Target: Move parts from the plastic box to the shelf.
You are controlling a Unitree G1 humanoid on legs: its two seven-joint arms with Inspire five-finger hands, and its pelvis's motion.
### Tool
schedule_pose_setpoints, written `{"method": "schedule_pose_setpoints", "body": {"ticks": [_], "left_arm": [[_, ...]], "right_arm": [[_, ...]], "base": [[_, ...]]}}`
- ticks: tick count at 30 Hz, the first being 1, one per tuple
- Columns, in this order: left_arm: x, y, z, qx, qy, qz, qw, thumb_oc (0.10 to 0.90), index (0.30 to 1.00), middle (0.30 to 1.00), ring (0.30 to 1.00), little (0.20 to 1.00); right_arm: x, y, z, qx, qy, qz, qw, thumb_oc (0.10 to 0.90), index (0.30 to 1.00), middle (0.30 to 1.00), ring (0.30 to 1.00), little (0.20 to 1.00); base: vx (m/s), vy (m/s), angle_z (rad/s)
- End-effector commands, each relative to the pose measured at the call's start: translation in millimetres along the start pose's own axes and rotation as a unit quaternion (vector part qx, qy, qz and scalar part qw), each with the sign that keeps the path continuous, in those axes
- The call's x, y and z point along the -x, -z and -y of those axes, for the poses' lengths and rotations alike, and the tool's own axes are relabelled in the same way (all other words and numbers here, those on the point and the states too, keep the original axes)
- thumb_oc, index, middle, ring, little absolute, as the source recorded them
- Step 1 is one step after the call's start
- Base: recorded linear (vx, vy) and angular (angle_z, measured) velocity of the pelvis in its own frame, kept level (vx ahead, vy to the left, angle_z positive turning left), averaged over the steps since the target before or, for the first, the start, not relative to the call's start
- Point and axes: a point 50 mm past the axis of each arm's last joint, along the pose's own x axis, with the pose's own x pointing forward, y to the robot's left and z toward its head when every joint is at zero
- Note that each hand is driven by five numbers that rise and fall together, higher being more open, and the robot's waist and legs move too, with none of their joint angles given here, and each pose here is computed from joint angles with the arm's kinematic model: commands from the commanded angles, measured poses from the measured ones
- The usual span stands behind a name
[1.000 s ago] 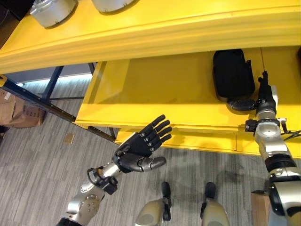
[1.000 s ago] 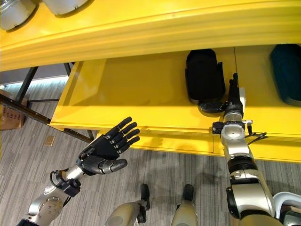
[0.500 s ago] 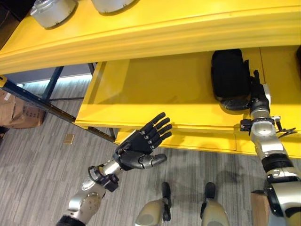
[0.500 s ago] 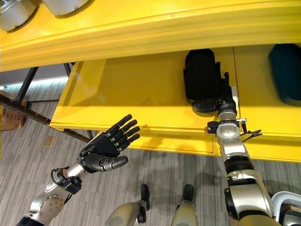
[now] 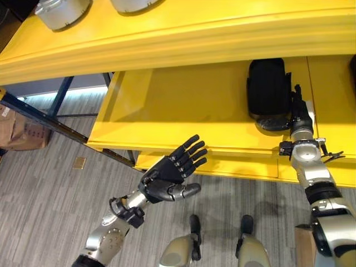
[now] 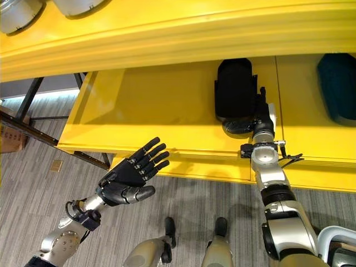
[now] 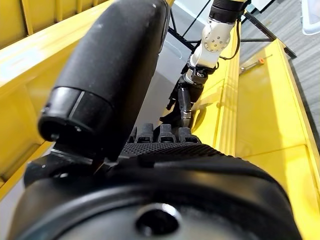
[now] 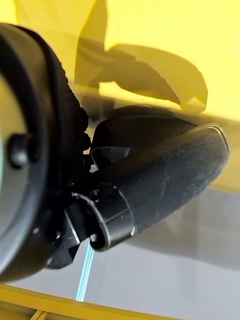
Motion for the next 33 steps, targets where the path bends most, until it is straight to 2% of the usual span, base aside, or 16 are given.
{"method": "schedule_pose_setpoints", "body": {"ticks": [1, 7, 12, 21, 25, 27, 28, 33], "left_arm": [[-17, -30, 15, -0.043, 0.06, 0.08, 0.994, 0.9, 1.0, 1.0, 1.0, 1.0], [-17, -30, 16, -0.042, 0.059, 0.085, 0.994, 0.9, 1.0, 1.0, 1.0, 1.0], [-18, -28, 18, -0.038, 0.058, 0.091, 0.993, 0.9, 1.0, 1.0, 1.0, 1.0], [-18, -27, 22, -0.035, 0.055, 0.1, 0.993, 0.9, 1.0, 1.0, 1.0, 1.0], [-17, -27, 22, -0.034, 0.055, 0.104, 0.992, 0.9, 1.0, 1.0, 1.0, 1.0], [-16, -27, 22, -0.034, 0.053, 0.106, 0.992, 0.9, 1.0, 1.0, 1.0, 1.0], [-15, -28, 22, -0.035, 0.051, 0.107, 0.992, 0.9, 1.0, 1.0, 1.0, 1.0], [-16, -28, 23, -0.038, 0.049, 0.111, 0.992, 0.9, 1.0, 1.0, 1.0, 1.0]], "right_arm": [[-6, -52, -7, -0.015, 0.022, 0.111, 0.993, 0.9, 1.0, 1.0, 1.0, 1.0], [-7, -56, 11, 0.033, 0.125, 0.135, 0.982, 0.9, 1.0, 1.0, 1.0, 1.0], [-1, -69, 22, 0.115, 0.24, 0.186, 0.946, 0.9, 1.0, 1.0, 1.0, 1.0], [8, -62, 32, 0.158, 0.308, 0.186, 0.92, 0.9, 1.0, 1.0, 1.0, 1.0], [10, -63, 30, 0.142, 0.293, 0.198, 0.925, 0.9, 1.0, 1.0, 1.0, 1.0], [13, -69, 21, 0.127, 0.261, 0.219, 0.932, 0.9, 1.0, 1.0, 1.0, 1.0], [17, -70, 9, 0.109, 0.212, 0.221, 0.946, 0.9, 1.0, 1.0, 1.0, 1.0], [31, -61, -17, 0.083, 0.141, 0.216, 0.963, 0.9, 1.0, 1.0, 1.0, 1.0]], "base": [[0.0, 0.0, 0.0], [0.0, 0.0, 0.0], [0.0, 0.017, -0.01], [0.0, 0.021, -0.01], [-0.01, 0.027, -0.01], [-0.01, 0.04, -0.05], [0.0, 0.034, -0.05], [0.0, 0.0, 0.0]]}}
